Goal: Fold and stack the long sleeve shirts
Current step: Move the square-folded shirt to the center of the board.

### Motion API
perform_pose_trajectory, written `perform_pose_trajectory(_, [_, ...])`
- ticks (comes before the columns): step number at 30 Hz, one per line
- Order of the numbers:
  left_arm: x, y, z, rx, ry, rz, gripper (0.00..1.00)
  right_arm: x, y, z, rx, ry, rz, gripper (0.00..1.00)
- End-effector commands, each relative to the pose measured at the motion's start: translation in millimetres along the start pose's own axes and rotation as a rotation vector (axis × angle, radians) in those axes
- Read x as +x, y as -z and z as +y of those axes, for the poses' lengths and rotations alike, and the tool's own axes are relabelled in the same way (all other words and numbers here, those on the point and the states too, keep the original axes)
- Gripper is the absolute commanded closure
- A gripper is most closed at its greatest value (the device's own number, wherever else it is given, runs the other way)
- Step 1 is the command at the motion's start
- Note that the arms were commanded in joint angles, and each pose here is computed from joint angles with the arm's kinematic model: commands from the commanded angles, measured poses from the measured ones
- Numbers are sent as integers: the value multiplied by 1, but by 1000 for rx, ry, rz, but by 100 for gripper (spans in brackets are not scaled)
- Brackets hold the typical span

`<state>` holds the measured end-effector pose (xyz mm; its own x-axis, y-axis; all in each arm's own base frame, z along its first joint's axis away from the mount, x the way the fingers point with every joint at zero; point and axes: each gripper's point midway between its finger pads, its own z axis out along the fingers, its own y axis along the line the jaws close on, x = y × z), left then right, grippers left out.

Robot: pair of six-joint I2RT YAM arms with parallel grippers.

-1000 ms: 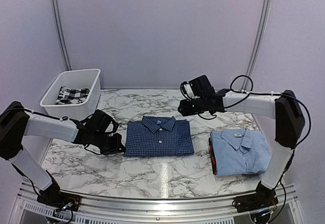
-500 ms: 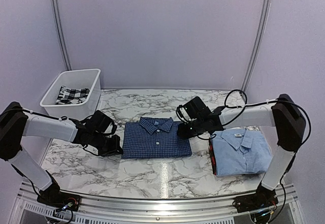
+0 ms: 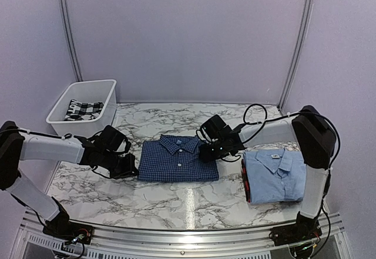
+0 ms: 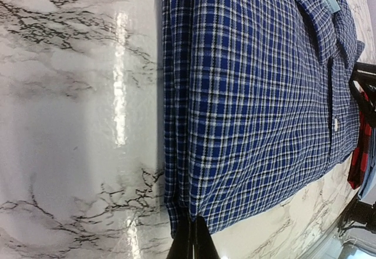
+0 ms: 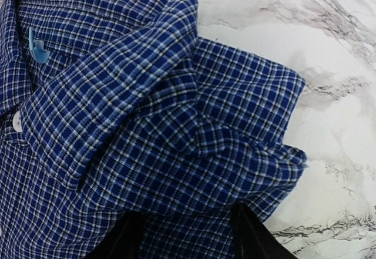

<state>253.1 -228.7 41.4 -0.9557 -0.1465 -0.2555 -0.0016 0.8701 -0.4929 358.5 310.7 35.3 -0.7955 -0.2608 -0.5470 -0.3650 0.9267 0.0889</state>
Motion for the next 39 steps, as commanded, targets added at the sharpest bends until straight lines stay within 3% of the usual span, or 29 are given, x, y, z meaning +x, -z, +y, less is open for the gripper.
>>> perform_pose_trajectory(1, [12, 9, 29, -80, 18, 18, 100, -18, 9, 21, -29, -3, -39, 48])
perform_pose_trajectory(12, [28, 38, 79, -185, 81, 1, 100, -15, -3, 93, -155, 46, -20, 48])
perform_pose_trajectory(22, [35, 56, 108, -277, 156, -21, 100, -16, 18, 91, -150, 51, -36, 44])
perform_pose_trajectory(32, [9, 78, 80, -219, 98, -85, 49, -24, 77, 38, 11, 23, -102, 37])
perform_pose_trajectory(39, [-22, 105, 45, -159, 15, -157, 24, 0, 102, -28, 232, -40, -65, 32])
